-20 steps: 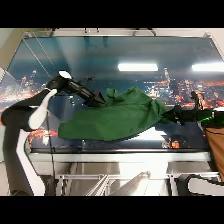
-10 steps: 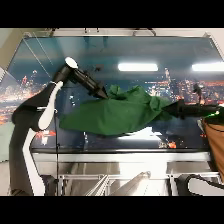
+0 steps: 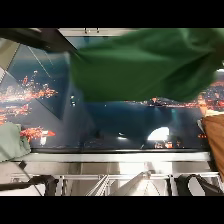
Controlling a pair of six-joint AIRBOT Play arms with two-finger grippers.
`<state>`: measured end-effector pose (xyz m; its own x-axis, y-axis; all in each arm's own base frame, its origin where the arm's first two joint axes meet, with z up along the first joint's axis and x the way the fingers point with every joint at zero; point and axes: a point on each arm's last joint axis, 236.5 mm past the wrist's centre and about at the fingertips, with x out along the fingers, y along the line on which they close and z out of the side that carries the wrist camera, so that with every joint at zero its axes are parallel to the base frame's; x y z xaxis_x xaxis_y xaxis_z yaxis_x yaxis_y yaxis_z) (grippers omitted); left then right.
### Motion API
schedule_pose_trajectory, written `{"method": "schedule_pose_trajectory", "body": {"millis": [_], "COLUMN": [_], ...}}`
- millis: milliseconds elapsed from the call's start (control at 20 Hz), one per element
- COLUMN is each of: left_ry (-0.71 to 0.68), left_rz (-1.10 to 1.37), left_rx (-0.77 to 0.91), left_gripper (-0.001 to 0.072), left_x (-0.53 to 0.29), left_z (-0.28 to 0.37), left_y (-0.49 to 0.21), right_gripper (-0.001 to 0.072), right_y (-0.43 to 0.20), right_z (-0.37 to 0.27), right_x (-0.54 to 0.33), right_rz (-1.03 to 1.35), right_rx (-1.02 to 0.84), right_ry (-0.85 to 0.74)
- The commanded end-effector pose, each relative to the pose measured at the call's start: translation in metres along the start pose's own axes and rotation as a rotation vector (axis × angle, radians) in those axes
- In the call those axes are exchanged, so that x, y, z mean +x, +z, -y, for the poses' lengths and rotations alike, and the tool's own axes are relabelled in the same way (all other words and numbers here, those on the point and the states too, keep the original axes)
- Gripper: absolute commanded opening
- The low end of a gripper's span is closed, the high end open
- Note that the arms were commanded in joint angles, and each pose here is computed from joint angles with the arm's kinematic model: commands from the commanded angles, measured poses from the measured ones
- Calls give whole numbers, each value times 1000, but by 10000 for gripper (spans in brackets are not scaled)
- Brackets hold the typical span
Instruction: Fold the shirts.
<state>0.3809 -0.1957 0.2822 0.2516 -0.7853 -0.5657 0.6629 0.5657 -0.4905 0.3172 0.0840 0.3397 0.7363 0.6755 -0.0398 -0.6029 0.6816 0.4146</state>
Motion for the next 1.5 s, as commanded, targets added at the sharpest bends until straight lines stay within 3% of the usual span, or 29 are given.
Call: {"method": "schedule_pose_trajectory", "body": {"millis": [0, 150, 300, 600, 800, 850, 900, 950, 1000, 1200, 1450], "left_ry": [107, 187, 188, -3, 62, 67, 81, 103, 128, 177, 90], "left_rz": [172, 318, 304, -120, -286, -293, -278, -248, -211, -151, -306], "left_rx": [145, 255, 231, -115, -306, -340, -379, -417, -446, -514, -682], "left_gripper": [9, 17, 18, 13, 7, 31, 221, 407, 698, 708, 709], "left_x": [-75, -108, -94, 51, 136, 148, 152, 148, 135, 51, 24], "left_z": [60, 77, 46, -108, -222, -240, -257, -270, -281, -284, -218], "left_y": [9, 28, 37, -30, -98, -108, -113, -112, -107, -101, -184], "right_gripper": [30, 30, 30, 31, 31, 32, 116, 382, 437, 436, 431], "right_y": [46, 49, 31, -67, -181, -203, -214, -212, -201, -157, -260], "right_z": [-93, -112, -67, 87, 205, 232, 250, 261, 264, 259, 204], "right_x": [-36, -46, -30, 36, 89, 97, 101, 102, 99, 50, -49], "right_rz": [191, 227, 115, -182, -356, -363, -366, -364, -356, -393, -779], "right_rx": [-256, -313, -164, 266, 482, 525, 558, 573, 567, 556, 656], "right_ry": [-21, -48, -70, -76, -173, -209, -227, -223, -205, -292, -540]}}
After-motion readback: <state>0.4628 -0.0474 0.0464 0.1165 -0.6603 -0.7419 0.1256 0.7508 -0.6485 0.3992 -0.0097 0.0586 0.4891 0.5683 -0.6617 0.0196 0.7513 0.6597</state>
